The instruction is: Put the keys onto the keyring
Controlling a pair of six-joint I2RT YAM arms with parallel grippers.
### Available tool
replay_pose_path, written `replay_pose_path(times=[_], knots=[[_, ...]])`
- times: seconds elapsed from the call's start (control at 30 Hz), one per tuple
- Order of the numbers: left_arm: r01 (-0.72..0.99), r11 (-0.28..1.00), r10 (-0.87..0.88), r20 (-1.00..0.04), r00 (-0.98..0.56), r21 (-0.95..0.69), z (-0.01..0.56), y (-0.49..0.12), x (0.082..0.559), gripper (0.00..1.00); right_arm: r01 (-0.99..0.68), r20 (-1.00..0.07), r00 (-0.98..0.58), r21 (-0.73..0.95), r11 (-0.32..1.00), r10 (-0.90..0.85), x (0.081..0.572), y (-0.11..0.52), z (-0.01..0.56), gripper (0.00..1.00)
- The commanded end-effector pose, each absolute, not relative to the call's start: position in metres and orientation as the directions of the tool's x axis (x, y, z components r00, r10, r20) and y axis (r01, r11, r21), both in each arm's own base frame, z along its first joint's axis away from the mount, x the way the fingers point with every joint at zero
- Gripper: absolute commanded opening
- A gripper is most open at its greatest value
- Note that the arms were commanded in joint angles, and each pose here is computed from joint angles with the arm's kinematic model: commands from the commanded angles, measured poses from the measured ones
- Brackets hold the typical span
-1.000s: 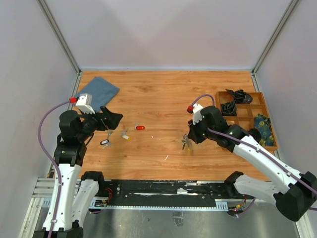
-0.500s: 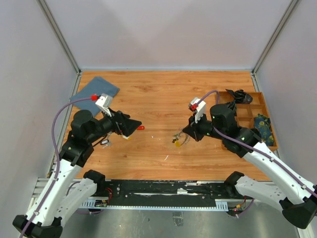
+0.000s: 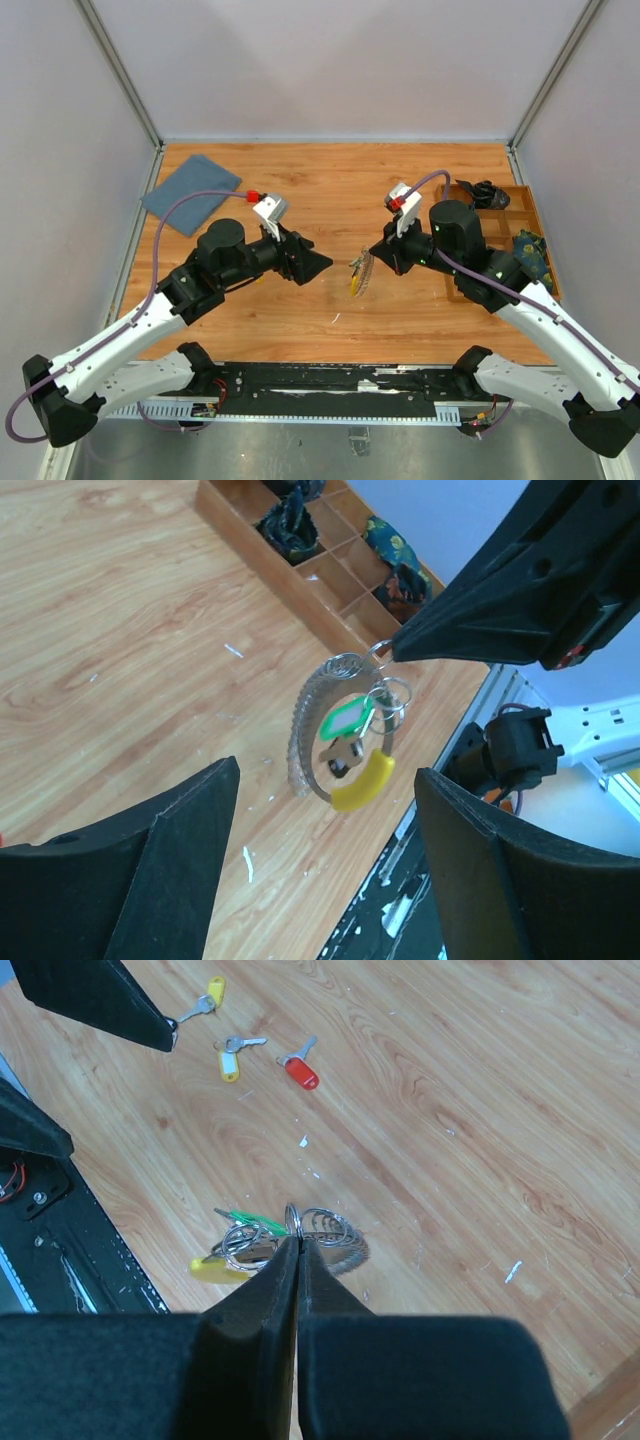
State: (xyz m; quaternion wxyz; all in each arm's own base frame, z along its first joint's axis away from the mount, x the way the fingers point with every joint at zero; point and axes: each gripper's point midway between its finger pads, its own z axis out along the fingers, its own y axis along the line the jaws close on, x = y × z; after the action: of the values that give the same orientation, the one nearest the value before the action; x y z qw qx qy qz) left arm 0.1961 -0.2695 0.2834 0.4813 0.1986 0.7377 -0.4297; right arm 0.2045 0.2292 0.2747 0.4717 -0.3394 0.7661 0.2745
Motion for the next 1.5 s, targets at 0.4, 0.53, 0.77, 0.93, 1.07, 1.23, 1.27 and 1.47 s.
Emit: replay_pose_path(times=[0.4, 0.53, 0.77, 0.93, 1.07, 1.23, 1.27, 1.47], knots=[[0.748, 0.617, -0.058, -0.962, -0.268, -0.246, 0.321, -0.336, 0.189, 0.93, -0.686, -0.919, -0.359, 0.142, 0.714, -0.163, 0.206, 0.215, 0.308, 0.0], [0.713, 0.671, -0.023, -0.966, -0.256, -0.205, 0.306, -0.34, 0.193, 0.96, -0.678, -0.921, -0.364, 0.159, 0.717, -0.14, 0.204, 0.214, 0.312, 0.0], [0.699, 0.702, 0.035, -0.974, -0.222, -0.134, 0.293, -0.36, 0.192, 0.95, -0.667, -0.924, -0.37, 0.191, 0.72, -0.098, 0.202, 0.213, 0.32, 0.0], [0.685, 0.72, 0.04, -0.98, -0.197, -0.109, 0.295, -0.376, 0.188, 0.95, -0.654, -0.921, -0.384, 0.219, 0.724, -0.068, 0.203, 0.215, 0.322, 0.0], [0.644, 0.755, 0.015, -0.98, -0.201, -0.12, 0.294, -0.381, 0.188, 0.94, -0.642, -0.916, -0.397, 0.24, 0.728, -0.048, 0.203, 0.216, 0.322, 0.0], [0.562, 0.82, 0.015, -0.976, -0.217, -0.112, 0.281, -0.369, 0.197, 0.78, -0.624, -0.913, -0.405, 0.241, 0.743, -0.043, 0.204, 0.213, 0.32, 0.0], [0.545, 0.83, 0.007, -0.975, -0.222, -0.118, 0.28, -0.363, 0.198, 0.77, -0.608, -0.91, -0.411, 0.233, 0.759, -0.05, 0.206, 0.209, 0.316, 0.0], [0.473, 0.855, -0.086, -0.958, -0.272, -0.212, 0.269, -0.318, 0.197, 0.82, -0.477, -0.868, -0.486, 0.162, 0.864, -0.105, 0.213, 0.18, 0.268, 0.21]])
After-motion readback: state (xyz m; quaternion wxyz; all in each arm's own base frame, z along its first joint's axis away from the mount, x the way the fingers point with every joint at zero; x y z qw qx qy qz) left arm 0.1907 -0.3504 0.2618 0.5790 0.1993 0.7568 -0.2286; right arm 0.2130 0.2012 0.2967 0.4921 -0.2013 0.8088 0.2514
